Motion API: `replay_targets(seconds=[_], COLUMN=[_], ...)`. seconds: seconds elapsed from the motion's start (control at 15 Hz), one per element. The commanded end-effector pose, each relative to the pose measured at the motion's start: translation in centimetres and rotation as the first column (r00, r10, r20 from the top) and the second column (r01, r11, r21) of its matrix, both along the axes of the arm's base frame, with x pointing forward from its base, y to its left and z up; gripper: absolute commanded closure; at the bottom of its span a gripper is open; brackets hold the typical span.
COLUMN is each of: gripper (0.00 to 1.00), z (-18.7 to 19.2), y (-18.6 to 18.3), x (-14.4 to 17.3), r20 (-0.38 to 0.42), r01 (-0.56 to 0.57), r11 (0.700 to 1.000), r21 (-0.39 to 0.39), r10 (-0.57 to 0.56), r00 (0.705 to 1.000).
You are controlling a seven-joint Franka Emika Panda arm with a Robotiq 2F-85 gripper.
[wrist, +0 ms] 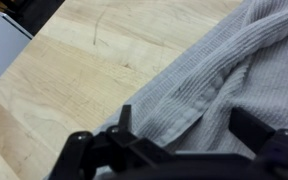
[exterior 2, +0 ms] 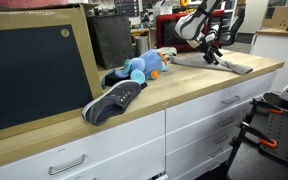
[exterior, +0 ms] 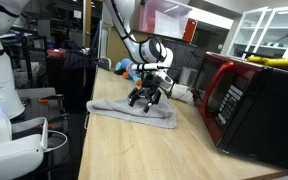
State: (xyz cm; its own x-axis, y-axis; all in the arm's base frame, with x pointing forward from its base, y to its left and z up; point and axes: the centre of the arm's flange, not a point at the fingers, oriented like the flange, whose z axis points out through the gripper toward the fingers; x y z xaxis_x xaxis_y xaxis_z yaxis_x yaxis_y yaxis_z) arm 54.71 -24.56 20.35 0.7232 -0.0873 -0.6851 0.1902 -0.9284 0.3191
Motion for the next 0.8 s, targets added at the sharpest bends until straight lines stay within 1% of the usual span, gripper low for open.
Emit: replay_targets(seconds=[0.0,0.13,0.4,0.53,0.73], gripper=[0.0,0.0,0.0,0.0,0.0], z=[1.3,2.0,3.4,4.4,5.8], y=[-1.0,-1.7,-2.0,-1.3,1.1], x=[-1.8,-2.2,-2.6,-2.5,-1.2], r20=[-0.02,0.013,0.143,0.229,0.337], r01=[0.005,-0.002,-0.033,-0.011,0.043], r11=[1.0,0.998,0.992,0.985,0.966], r21=[0.024,0.067,0.12,0.171,0.255], r10=[-0.005,0.001,0.016,-0.029,-0.131], r00=[1.0,1.0,0.99,0.973,0.932])
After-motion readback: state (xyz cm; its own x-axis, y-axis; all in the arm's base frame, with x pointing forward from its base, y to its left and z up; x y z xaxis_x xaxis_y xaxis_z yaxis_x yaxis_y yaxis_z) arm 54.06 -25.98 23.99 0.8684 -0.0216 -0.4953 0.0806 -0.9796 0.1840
